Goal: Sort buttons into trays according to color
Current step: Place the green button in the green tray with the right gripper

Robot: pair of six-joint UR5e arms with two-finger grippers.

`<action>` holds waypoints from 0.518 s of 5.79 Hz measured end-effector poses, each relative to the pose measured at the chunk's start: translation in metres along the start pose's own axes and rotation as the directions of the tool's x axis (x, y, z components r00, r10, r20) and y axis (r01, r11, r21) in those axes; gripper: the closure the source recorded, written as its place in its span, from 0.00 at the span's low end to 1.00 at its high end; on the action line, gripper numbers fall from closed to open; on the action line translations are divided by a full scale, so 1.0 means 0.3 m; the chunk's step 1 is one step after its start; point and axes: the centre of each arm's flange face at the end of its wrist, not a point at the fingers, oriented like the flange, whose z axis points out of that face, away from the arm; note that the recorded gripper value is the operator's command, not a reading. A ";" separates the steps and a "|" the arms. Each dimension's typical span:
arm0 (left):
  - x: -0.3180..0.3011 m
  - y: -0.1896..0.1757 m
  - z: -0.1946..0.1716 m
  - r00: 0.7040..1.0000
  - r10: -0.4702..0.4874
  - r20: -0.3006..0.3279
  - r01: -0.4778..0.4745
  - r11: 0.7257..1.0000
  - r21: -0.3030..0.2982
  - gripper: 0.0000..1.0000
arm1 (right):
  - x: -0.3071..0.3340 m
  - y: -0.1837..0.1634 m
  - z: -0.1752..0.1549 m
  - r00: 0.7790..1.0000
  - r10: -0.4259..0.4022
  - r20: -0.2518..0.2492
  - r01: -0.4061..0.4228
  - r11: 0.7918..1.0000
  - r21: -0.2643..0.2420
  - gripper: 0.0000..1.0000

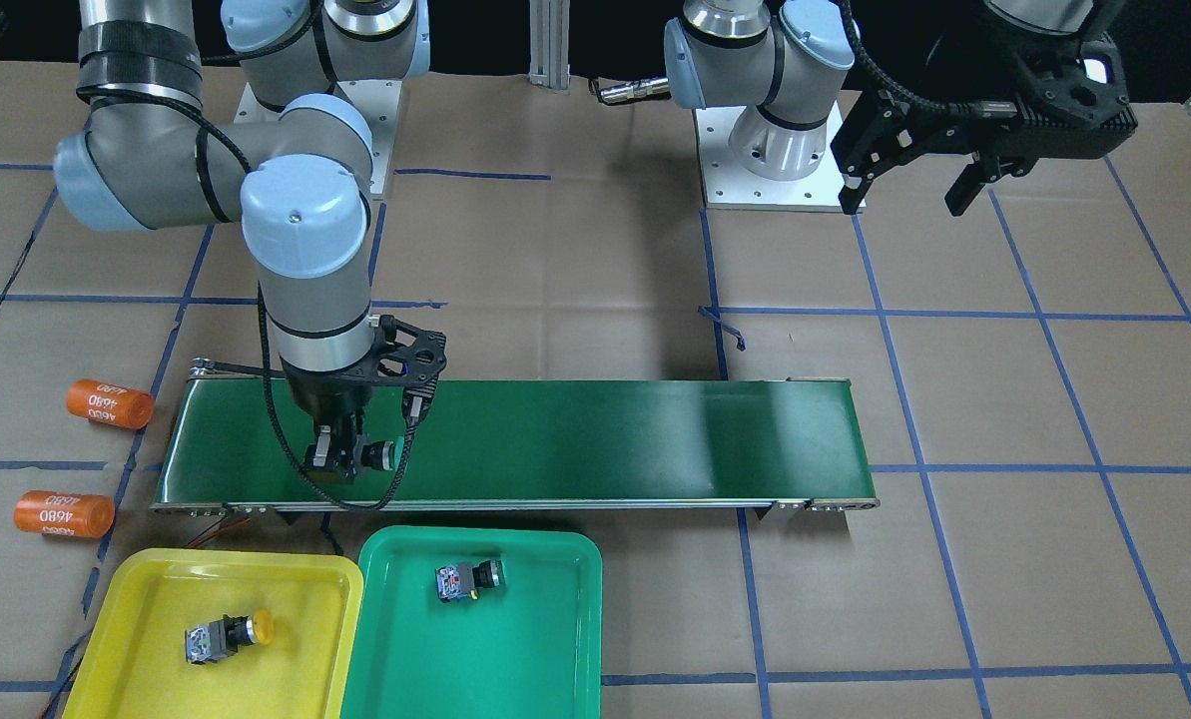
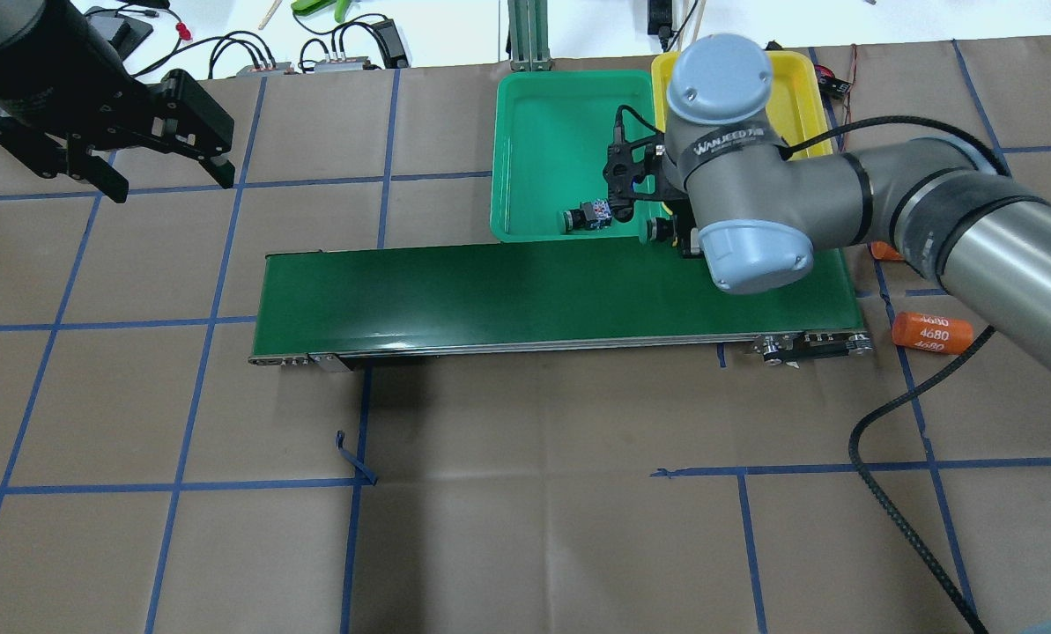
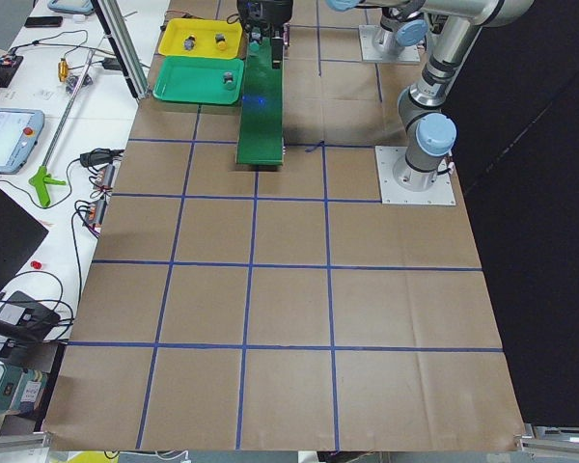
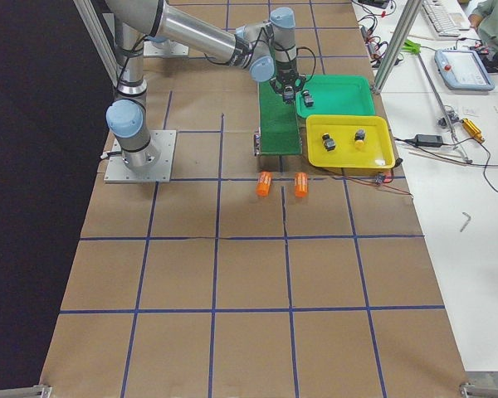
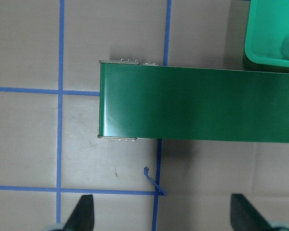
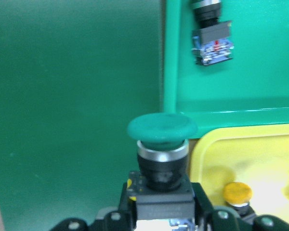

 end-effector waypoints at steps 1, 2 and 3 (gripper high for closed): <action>0.000 -0.017 0.015 1.000 -0.001 -0.002 0.001 1.000 -0.013 0.01 | 0.126 -0.020 -0.020 0.999 -0.018 -0.028 0.019 1.000 0.013 0.89; 0.001 -0.039 0.037 1.000 -0.001 -0.005 0.001 1.000 -0.027 0.01 | 0.242 -0.084 0.032 0.999 -0.032 -0.044 0.034 0.998 0.055 0.83; 0.014 -0.056 0.062 1.000 0.004 -0.010 -0.005 0.999 -0.040 0.01 | 0.320 -0.170 0.126 0.997 -0.044 -0.059 0.050 0.992 0.116 0.19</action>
